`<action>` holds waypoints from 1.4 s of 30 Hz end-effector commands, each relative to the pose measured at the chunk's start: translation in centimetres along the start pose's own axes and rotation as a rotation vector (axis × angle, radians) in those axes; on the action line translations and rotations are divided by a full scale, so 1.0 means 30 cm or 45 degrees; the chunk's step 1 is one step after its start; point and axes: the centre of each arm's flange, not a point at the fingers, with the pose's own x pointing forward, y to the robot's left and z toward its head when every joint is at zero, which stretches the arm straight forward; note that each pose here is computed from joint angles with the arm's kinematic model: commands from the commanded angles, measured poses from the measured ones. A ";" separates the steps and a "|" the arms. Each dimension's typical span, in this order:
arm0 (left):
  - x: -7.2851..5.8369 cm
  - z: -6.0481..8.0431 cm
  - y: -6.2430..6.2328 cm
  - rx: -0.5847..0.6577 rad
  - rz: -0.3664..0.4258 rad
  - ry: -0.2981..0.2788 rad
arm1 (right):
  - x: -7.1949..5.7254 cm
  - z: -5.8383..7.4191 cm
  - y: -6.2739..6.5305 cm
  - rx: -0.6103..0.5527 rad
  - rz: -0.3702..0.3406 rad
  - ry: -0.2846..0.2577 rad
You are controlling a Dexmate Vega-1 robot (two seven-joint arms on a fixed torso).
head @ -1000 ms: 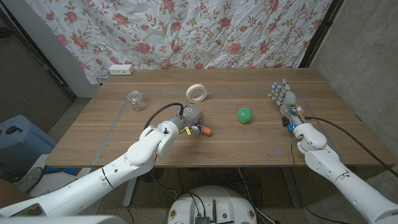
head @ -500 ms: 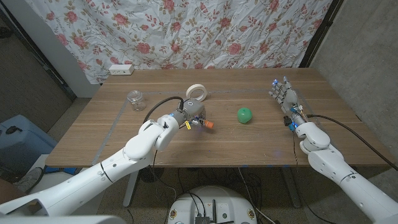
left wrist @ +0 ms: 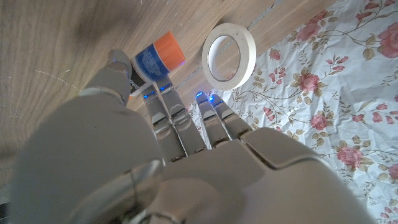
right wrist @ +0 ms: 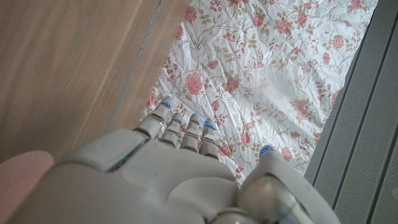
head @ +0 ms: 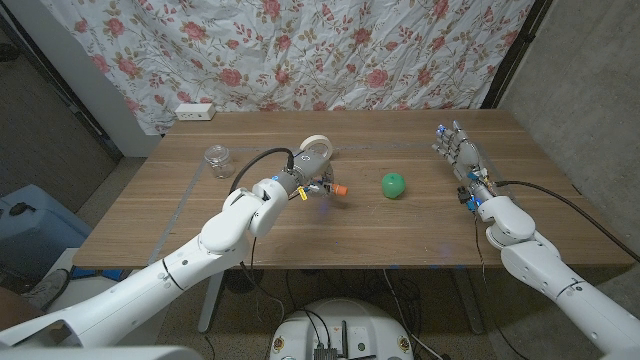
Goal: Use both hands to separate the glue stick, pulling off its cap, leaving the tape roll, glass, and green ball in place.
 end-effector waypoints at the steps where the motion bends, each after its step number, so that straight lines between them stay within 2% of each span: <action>1: 0.007 0.002 0.023 -0.062 0.044 0.004 | -0.010 0.048 0.014 -0.153 0.086 -0.034; 5: 0.019 0.003 0.034 -0.089 0.065 -0.016 | -0.014 0.075 0.017 -0.223 0.106 -0.042; 16: 0.060 0.008 0.061 -0.195 0.158 0.015 | -0.043 0.126 0.008 -0.355 0.131 -0.075; 27: 0.097 0.025 0.068 -0.294 0.225 0.040 | -0.053 0.144 0.000 -0.484 0.187 -0.083; 42: 0.133 0.048 0.081 -0.338 0.308 0.074 | -0.057 0.169 0.020 -0.600 0.285 -0.110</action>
